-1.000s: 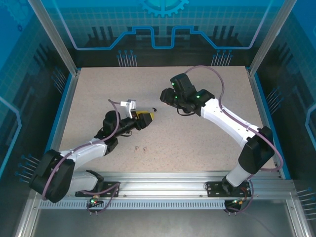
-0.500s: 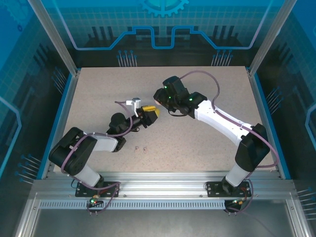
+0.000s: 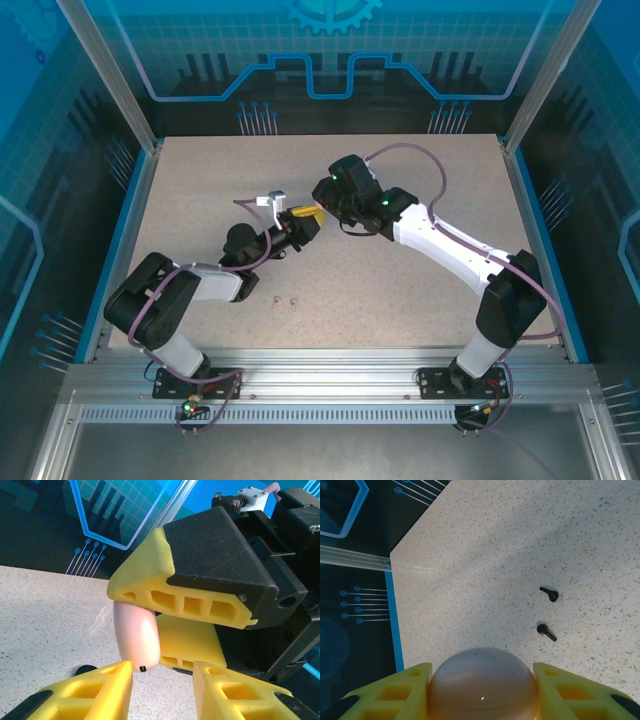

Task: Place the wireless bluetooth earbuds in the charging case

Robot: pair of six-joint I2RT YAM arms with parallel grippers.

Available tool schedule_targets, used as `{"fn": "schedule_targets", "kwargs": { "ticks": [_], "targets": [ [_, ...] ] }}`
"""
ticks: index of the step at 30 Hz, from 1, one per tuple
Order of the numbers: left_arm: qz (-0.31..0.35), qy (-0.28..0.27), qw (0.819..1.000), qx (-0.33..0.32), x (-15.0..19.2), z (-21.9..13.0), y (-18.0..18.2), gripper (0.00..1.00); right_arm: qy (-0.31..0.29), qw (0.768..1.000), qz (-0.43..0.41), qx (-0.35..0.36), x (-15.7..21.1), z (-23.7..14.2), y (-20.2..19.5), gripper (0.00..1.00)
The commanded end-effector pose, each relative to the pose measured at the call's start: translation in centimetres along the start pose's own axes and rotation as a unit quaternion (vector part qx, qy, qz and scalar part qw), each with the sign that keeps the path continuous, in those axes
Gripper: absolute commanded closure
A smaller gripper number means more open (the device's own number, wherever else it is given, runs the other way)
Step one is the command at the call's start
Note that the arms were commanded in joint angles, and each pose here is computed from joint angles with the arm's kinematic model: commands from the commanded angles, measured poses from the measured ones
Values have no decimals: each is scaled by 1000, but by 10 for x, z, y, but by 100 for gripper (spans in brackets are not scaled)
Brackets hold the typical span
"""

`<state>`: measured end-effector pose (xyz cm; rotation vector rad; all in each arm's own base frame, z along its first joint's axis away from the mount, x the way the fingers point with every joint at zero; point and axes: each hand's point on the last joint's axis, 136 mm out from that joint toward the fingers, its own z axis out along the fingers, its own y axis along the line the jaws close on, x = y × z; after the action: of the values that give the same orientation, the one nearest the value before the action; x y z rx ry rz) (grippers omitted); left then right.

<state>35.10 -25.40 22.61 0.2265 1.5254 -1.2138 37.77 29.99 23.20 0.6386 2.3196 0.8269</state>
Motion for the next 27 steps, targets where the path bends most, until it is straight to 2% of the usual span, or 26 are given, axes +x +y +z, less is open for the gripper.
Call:
{"fn": "schedule_targets", "kwargs": {
  "ticks": [1,4,7,15,19,27],
  "targets": [
    [27,-34,998,38,-23,9,-21,62,12,1000,11,-24,8,-6,9,65],
    [26,-35,998,41,-24,9,-22,60,12,999,16,-30,9,-6,12,65],
    [27,-34,998,41,-24,9,-22,53,11,999,20,-34,9,-6,13,65],
    [32,-35,998,36,-23,8,-20,55,12,999,24,-46,10,-12,15,66],
    [46,-38,998,30,-24,5,-19,50,7,998,33,-55,9,-20,12,66],
    [54,-40,997,30,-28,3,-17,50,-6,998,31,-61,4,-34,10,67]
  ]
}}
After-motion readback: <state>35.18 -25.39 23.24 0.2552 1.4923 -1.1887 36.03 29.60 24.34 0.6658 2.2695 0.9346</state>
